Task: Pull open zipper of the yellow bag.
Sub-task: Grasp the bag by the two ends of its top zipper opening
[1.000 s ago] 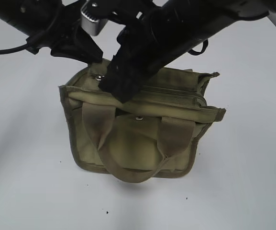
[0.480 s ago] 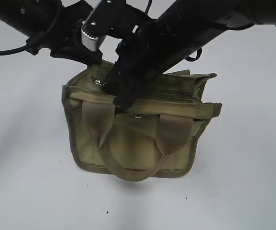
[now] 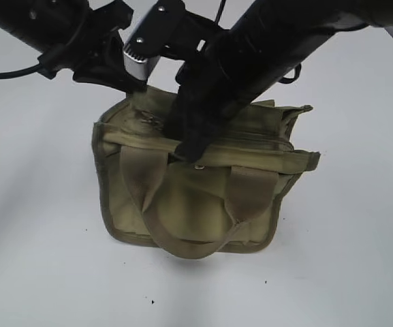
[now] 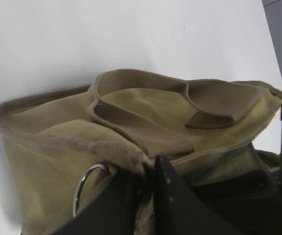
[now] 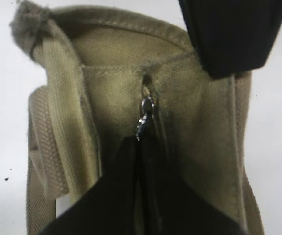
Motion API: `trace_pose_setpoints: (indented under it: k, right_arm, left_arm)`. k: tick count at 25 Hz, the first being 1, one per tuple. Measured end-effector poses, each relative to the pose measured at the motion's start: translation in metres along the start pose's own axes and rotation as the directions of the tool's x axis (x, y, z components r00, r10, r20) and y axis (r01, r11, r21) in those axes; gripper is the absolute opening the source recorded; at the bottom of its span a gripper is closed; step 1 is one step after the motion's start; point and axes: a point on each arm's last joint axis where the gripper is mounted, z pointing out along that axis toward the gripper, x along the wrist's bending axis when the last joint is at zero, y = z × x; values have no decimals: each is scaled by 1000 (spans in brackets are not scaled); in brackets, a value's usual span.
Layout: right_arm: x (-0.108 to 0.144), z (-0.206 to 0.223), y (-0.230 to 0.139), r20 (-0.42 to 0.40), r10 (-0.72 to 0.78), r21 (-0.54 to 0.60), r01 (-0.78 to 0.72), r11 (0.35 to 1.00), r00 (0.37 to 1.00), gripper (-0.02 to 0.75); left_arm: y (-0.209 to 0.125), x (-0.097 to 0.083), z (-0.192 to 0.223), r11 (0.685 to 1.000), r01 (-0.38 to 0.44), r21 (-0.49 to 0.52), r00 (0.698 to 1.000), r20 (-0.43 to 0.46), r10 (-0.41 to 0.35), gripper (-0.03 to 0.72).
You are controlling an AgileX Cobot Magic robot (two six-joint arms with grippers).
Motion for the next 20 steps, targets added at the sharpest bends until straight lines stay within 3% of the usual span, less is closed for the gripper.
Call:
trace_pose_setpoints:
  k: [10,16,20]
  right_arm:
    - [4,-41,-19,50,122,271,-131,954,991,2]
    - [-7,-62,-56,117,405,462,-411,786,907,2]
    - [-18,-71,-75,174,511,502,-522,689,842,2]
  left_arm:
    - [0,-1,0,1000,5,-2,1000,8,-5,61]
    - [0,-1,0,1000,8,-2,1000,12,-8,61]
    - [0,-1,0,1000,8,-4,1000,12,-8,61]
